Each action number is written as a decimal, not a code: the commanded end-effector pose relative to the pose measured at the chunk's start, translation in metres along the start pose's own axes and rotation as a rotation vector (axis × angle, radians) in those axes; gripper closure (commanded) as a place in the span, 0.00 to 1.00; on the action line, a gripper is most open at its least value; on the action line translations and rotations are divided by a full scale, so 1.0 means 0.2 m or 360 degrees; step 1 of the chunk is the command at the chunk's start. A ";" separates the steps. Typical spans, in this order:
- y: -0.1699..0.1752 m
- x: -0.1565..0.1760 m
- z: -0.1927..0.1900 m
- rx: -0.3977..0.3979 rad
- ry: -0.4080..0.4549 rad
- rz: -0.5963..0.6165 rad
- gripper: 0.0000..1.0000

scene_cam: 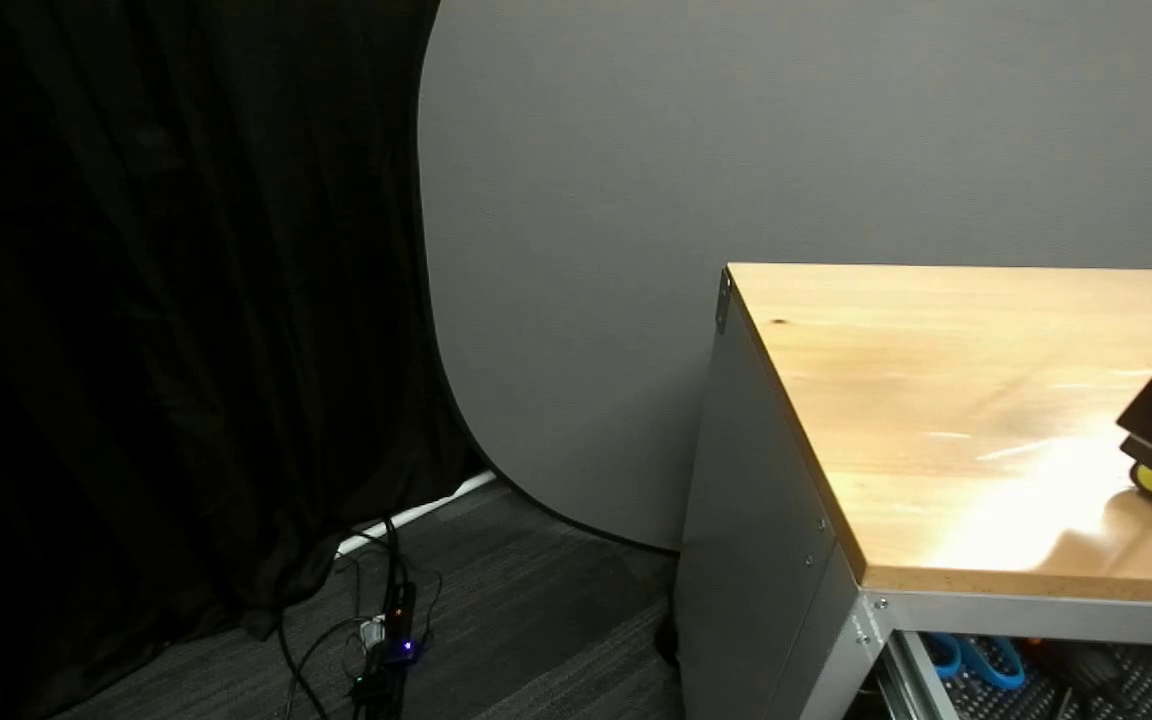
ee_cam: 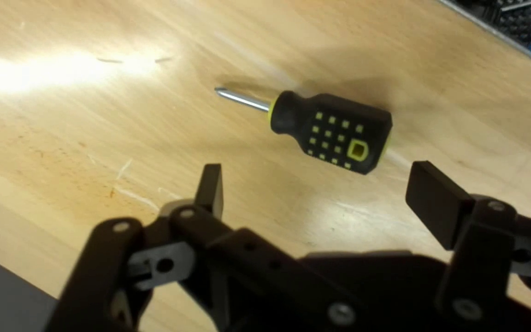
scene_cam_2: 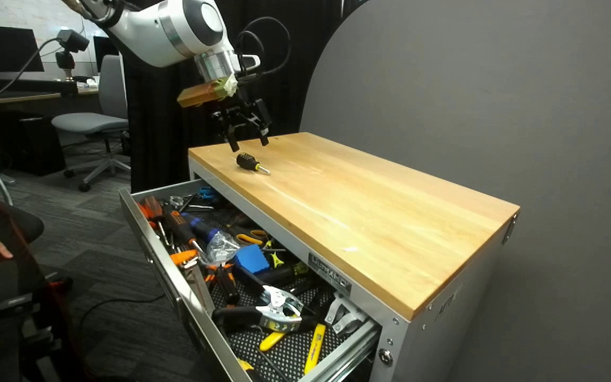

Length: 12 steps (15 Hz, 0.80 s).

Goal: Put the black object in the topmost drawer and close the drawer

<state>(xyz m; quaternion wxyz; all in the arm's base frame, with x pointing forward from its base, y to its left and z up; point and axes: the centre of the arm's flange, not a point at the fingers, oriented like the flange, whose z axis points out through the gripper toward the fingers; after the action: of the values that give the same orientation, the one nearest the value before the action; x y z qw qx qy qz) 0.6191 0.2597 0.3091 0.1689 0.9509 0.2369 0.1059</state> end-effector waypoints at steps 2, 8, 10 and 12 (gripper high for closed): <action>-0.01 -0.01 0.07 -0.0033 -0.0173 0.0040 0.00; -0.07 -0.02 0.10 -0.0017 -0.0141 0.0003 0.50; -0.08 0.00 0.09 -0.0016 -0.0122 -0.0009 0.12; -0.08 0.01 0.09 -0.0023 -0.0109 -0.0012 0.06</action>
<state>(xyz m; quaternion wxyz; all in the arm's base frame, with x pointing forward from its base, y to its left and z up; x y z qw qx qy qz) 0.6105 0.2602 0.2833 0.1864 0.9534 0.2301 0.0577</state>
